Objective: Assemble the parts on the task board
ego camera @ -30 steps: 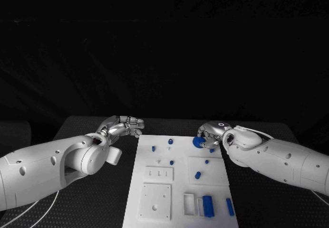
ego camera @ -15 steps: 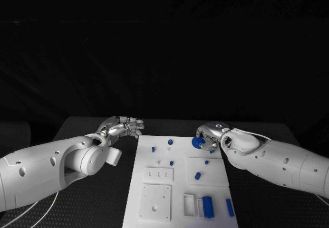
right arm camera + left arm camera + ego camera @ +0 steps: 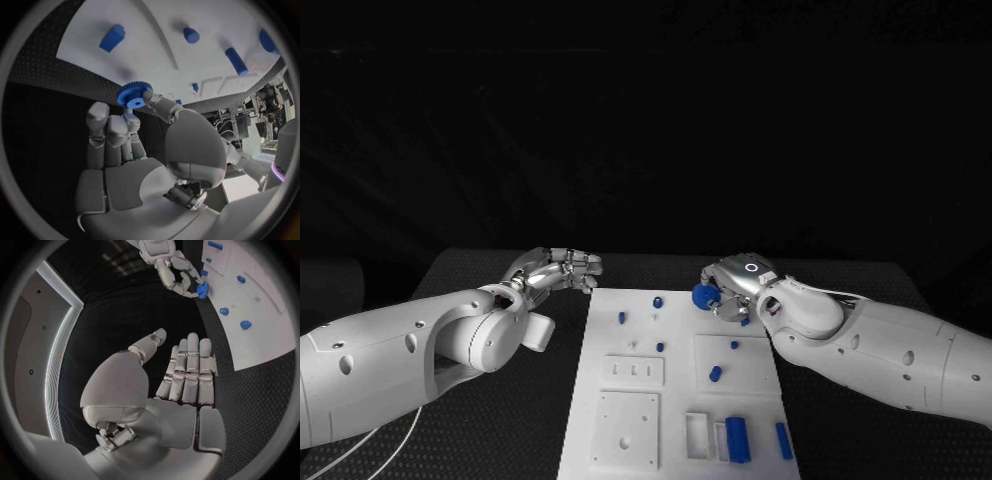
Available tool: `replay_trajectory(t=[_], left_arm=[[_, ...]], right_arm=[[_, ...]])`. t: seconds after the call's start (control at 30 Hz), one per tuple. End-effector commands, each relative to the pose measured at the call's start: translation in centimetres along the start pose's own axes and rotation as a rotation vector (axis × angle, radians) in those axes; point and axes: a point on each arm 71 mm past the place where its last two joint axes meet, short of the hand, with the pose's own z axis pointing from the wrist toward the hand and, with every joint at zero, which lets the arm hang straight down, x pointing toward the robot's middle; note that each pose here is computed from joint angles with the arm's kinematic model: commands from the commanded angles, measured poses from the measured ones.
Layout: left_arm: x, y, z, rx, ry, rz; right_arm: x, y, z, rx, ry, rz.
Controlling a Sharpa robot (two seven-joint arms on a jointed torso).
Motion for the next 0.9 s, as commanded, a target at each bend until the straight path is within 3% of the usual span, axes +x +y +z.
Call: replay_trajectory(t=[0.03,0.43,0.6,0.9], left_arm=[[0.17,-0.17,0.07,0.014,0.009,0.002],[0.30,-0.18,0.10,0.016,0.013,0.001],[0.38,-0.19,0.11,0.016,0.015,0.000],[0.40,-0.19,0.15,0.015,0.015,0.001]], right_arm=[[-0.7,1.1,0.0,-0.006,-0.075,-0.051],[-1.5,6.6,1.4,-0.113,-0.123,-0.054],[-1.1,8.4,1.8,-0.141,-0.113,-0.048],[0.4,9.6,2.1,-0.160,-0.078,-0.053]])
